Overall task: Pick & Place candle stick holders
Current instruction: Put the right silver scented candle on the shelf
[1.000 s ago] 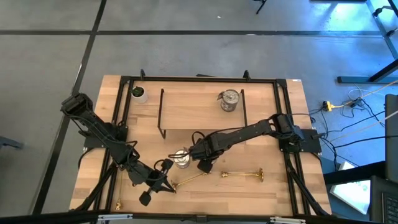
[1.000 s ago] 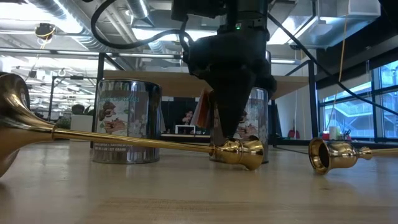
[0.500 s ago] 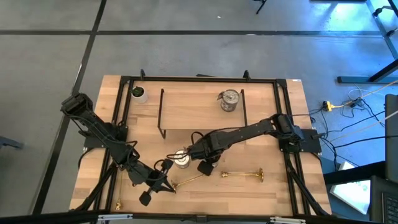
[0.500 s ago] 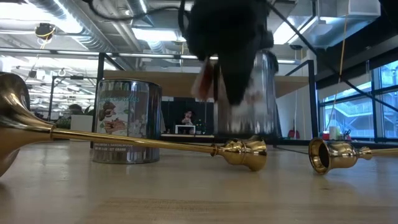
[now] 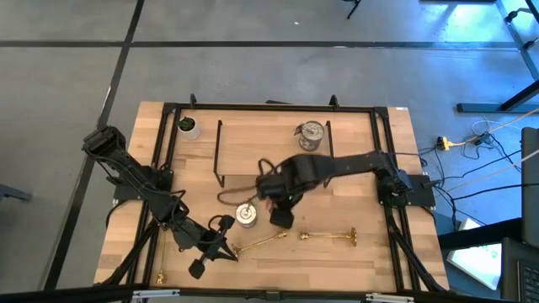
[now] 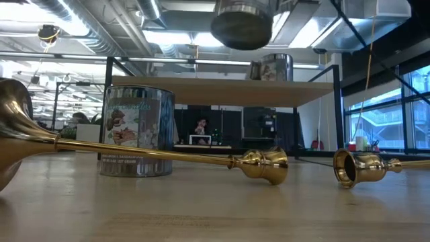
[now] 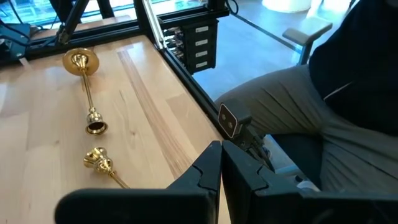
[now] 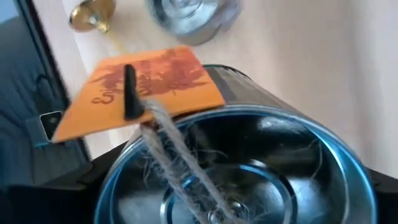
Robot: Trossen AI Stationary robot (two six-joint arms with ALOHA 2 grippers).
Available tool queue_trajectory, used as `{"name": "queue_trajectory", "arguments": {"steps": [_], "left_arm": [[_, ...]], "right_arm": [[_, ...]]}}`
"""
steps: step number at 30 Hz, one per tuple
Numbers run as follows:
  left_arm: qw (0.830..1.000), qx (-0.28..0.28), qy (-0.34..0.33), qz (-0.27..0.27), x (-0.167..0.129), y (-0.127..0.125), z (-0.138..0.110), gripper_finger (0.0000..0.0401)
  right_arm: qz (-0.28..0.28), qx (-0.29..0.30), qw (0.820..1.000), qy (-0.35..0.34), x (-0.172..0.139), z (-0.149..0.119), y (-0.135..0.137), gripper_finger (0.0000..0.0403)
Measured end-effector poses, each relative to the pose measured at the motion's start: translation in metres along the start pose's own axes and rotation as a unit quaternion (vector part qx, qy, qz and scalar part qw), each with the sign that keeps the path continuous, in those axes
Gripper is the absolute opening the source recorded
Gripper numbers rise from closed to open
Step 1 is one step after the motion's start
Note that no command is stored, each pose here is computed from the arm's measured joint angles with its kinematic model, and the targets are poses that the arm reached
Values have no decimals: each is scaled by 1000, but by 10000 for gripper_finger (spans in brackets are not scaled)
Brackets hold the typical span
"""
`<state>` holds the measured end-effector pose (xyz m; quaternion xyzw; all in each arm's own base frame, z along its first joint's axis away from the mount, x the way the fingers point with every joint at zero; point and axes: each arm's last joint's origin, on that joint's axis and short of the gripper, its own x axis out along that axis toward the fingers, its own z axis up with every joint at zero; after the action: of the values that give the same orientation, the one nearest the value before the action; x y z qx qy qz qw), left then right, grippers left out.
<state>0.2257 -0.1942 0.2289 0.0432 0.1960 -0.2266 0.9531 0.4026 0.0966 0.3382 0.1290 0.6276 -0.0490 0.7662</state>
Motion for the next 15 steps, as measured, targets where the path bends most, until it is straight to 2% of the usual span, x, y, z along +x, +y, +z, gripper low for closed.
{"name": "queue_trajectory", "arguments": {"steps": [4,8,15], "left_arm": [[1000,-1,-2,1,0,1,0,6],[1000,-7,-3,9,1,7,1,6],[1000,-26,4,10,5,23,2,6]], "right_arm": [[-3,-14,1000,-12,-27,-3,-30,353],[-3,-57,997,-50,-49,-2,-44,353],[-19,-111,992,-62,-57,7,-76,353]]}}
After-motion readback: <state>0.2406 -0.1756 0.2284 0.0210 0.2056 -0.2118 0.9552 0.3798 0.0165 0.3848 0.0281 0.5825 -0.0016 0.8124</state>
